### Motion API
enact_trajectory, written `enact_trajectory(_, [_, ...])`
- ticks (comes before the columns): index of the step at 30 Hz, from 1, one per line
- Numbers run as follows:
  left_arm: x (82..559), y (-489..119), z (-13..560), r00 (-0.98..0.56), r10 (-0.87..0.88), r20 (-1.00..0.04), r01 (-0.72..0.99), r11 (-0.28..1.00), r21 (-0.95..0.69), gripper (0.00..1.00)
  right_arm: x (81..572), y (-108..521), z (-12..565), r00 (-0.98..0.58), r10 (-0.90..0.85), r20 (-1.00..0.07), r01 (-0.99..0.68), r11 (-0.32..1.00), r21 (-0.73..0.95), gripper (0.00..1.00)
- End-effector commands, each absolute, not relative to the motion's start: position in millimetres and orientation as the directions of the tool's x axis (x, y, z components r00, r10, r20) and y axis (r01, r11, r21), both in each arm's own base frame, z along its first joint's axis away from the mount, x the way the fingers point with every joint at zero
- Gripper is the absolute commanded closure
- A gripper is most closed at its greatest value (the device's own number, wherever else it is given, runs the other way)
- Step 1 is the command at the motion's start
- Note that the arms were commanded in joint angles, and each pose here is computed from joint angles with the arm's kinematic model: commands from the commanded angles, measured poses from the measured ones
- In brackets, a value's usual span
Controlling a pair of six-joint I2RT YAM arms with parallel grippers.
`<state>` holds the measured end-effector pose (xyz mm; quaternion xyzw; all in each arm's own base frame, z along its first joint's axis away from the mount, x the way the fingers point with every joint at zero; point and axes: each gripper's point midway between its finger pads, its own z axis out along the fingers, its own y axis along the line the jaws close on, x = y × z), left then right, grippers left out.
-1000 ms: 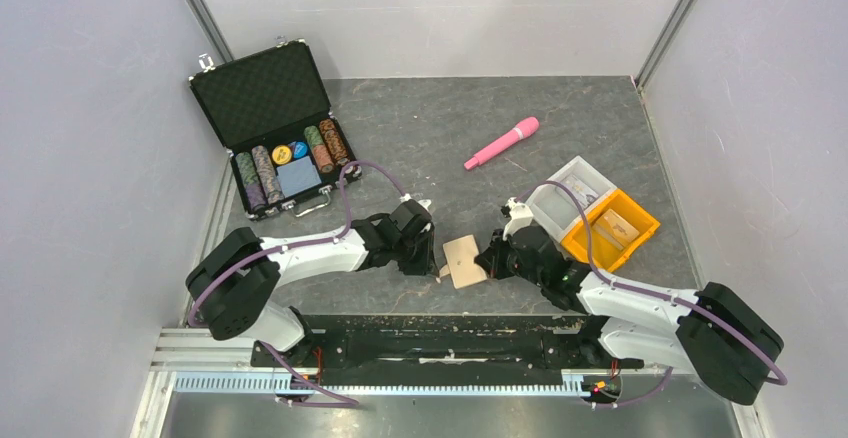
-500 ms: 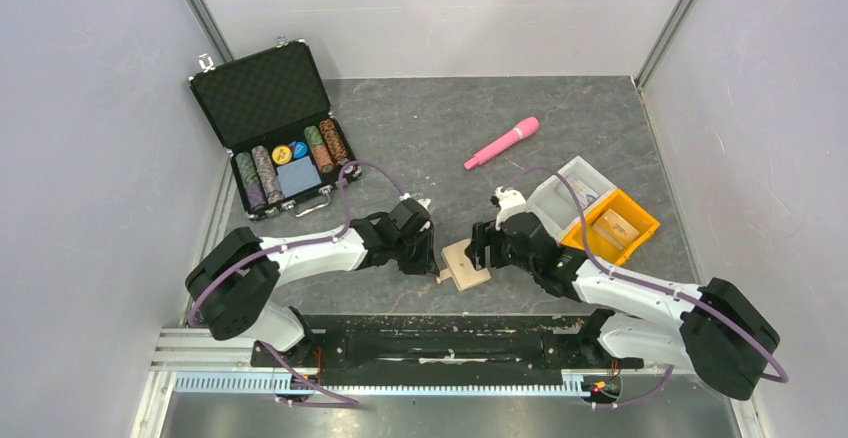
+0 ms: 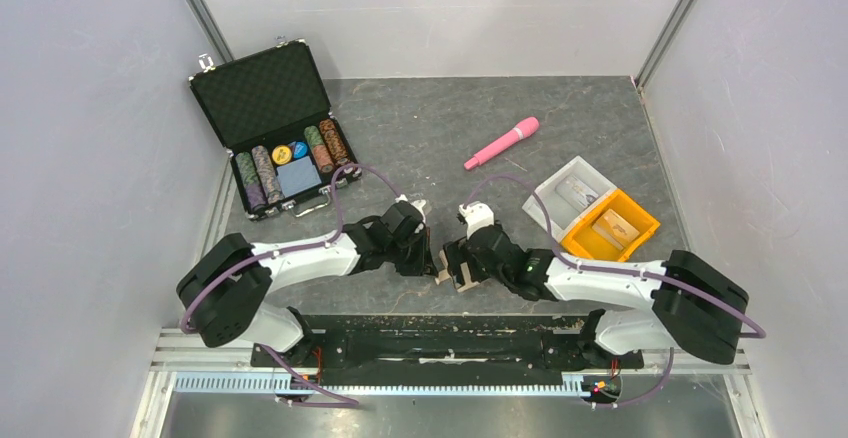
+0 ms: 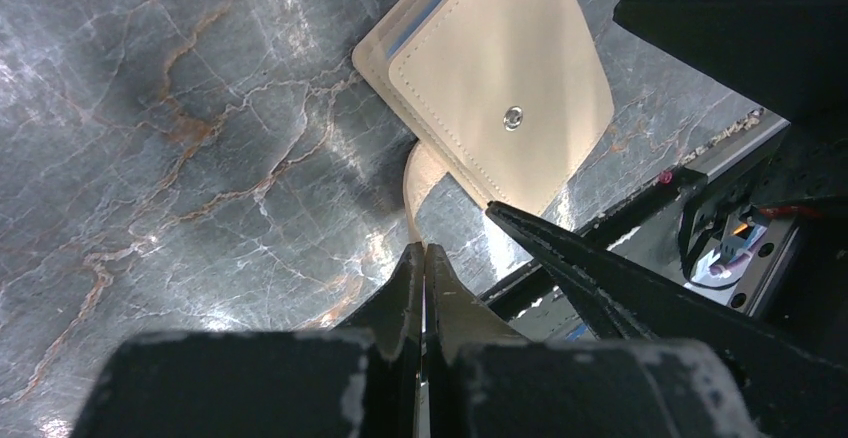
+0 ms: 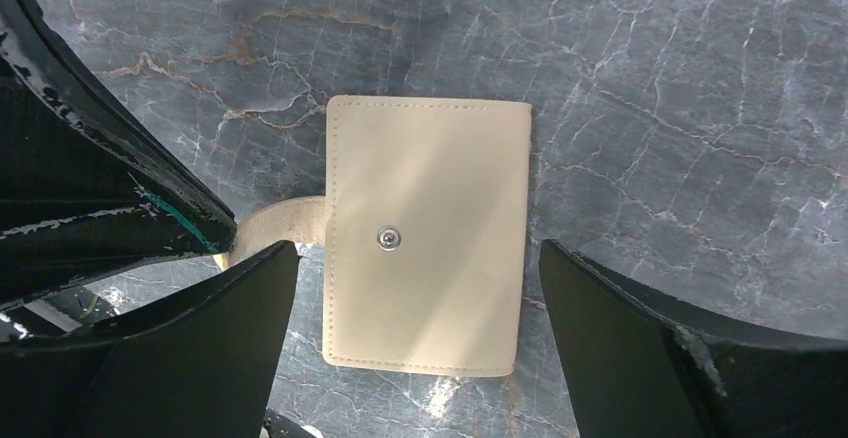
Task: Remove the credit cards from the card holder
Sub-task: Open the card holder at the center of the board.
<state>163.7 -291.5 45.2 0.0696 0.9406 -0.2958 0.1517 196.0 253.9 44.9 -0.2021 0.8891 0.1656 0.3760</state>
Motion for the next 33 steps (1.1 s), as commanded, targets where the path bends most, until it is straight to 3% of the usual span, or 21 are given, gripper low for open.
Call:
enact_trajectory(1, [165.0,-296.9,57.6,-0.932,0.031,-0.361,0.250,0.776,-0.579,0.98,202.8,258.6,52.5,-0.617,-0.223,-0.755,-0.443,0.891,0.099,0.07])
enact_trajectory(15, [165.2,-296.1,60.6,-0.930,0.029,-0.366,0.253,0.774,-0.580,0.98,201.0,257.2,43.9,-0.594,-0.291,-0.750,-0.418,0.908,-0.021,0.05])
enact_trajectory(25, [165.2,-283.0,46.4,-0.937,0.038,-0.347,0.224,0.829,-0.512,0.98,210.0,243.9,67.9,-0.552,-0.267,-0.790,-0.369,0.928,-0.056,0.18])
enact_trajectory(33, [167.1,-277.0,42.9,-0.935,0.037,-0.353,0.216,0.848,-0.485,0.98,211.5,229.2,86.1,-0.529,-0.243,-0.813,-0.333,0.941,-0.064,0.20])
